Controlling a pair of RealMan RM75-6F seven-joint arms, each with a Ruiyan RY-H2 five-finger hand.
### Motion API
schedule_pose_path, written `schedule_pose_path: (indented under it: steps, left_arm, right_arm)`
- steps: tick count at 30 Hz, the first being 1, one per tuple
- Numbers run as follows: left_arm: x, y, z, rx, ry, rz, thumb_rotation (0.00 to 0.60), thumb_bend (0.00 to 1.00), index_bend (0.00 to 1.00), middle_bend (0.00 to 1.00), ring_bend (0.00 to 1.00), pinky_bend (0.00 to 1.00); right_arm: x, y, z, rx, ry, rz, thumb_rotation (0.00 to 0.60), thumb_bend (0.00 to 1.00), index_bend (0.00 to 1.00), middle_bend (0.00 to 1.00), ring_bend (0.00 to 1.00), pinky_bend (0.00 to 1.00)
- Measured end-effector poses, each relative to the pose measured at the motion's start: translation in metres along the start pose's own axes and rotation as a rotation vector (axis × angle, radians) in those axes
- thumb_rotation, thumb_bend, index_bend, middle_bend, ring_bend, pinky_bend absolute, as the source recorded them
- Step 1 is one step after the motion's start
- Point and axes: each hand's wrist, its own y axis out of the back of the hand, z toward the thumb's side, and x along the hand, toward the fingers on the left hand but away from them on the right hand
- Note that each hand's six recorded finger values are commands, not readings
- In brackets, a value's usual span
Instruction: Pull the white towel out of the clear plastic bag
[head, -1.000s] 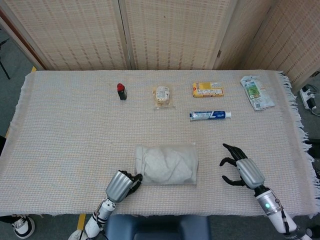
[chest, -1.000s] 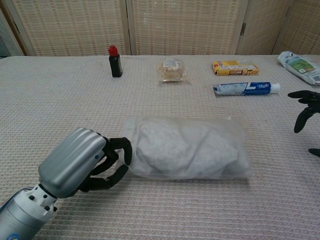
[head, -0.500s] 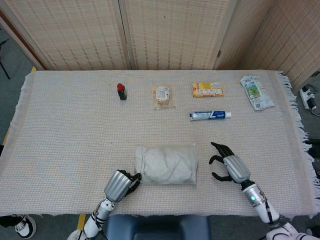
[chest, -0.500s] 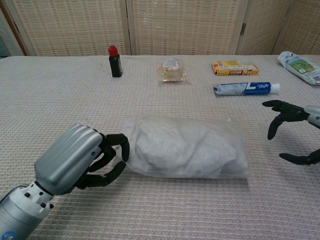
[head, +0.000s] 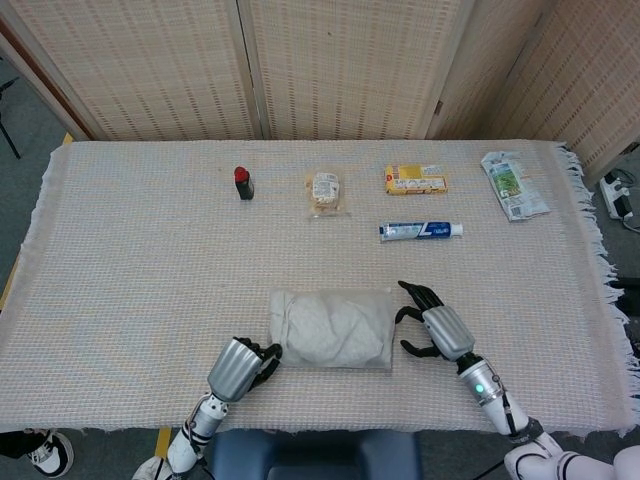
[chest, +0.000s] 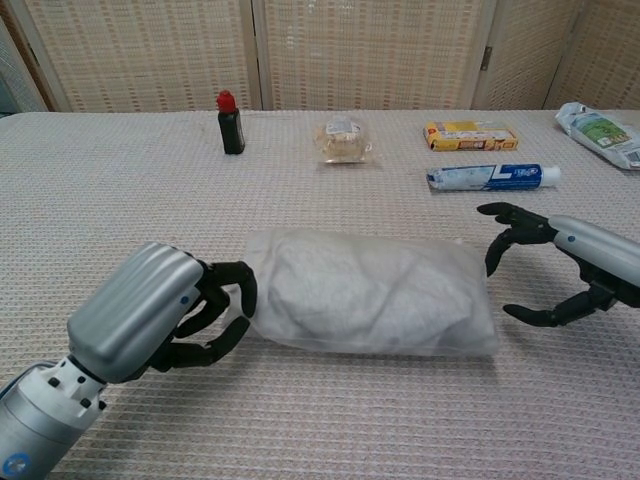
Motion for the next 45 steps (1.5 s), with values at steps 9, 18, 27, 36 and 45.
schedule_pose_path:
  steps: [9,18,27,36,45]
  left_arm:
    - [0.001,0.000,-0.003,0.005,0.006,-0.002,0.600,0.55,0.80,1.00,1.00,1.00]
    - [0.003,0.002,-0.009,0.004,0.020,0.003,0.600,0.56,0.80,1.00,1.00,1.00]
    - [0.005,0.006,-0.021,0.017,0.046,0.013,0.600,0.56,0.80,1.00,1.00,1.00]
    - [0.003,0.015,-0.047,0.074,0.086,0.018,0.600,0.58,0.80,1.00,1.00,1.00]
    - [-0.004,0.031,-0.092,0.181,0.164,0.012,0.600,0.58,0.80,1.00,1.00,1.00]
  right_arm:
    - [-0.012,-0.013,0.010,-0.067,0.019,-0.023,0.600,0.26,0.39,0.00,0.00,0.00]
    - [-0.023,-0.026,0.017,-0.124,0.031,-0.065,0.600,0.43,0.55,0.03,0.00,0.00]
    - [-0.025,-0.026,0.018,-0.121,0.036,-0.094,0.600,0.66,0.74,0.10,0.00,0.00]
    - [-0.004,-0.002,0.000,-0.075,0.012,-0.121,0.600,0.66,0.74,0.10,0.00,0.00]
    - [0.022,0.034,-0.026,-0.021,-0.044,-0.157,0.600,0.66,0.74,0.11,0.00,0.00]
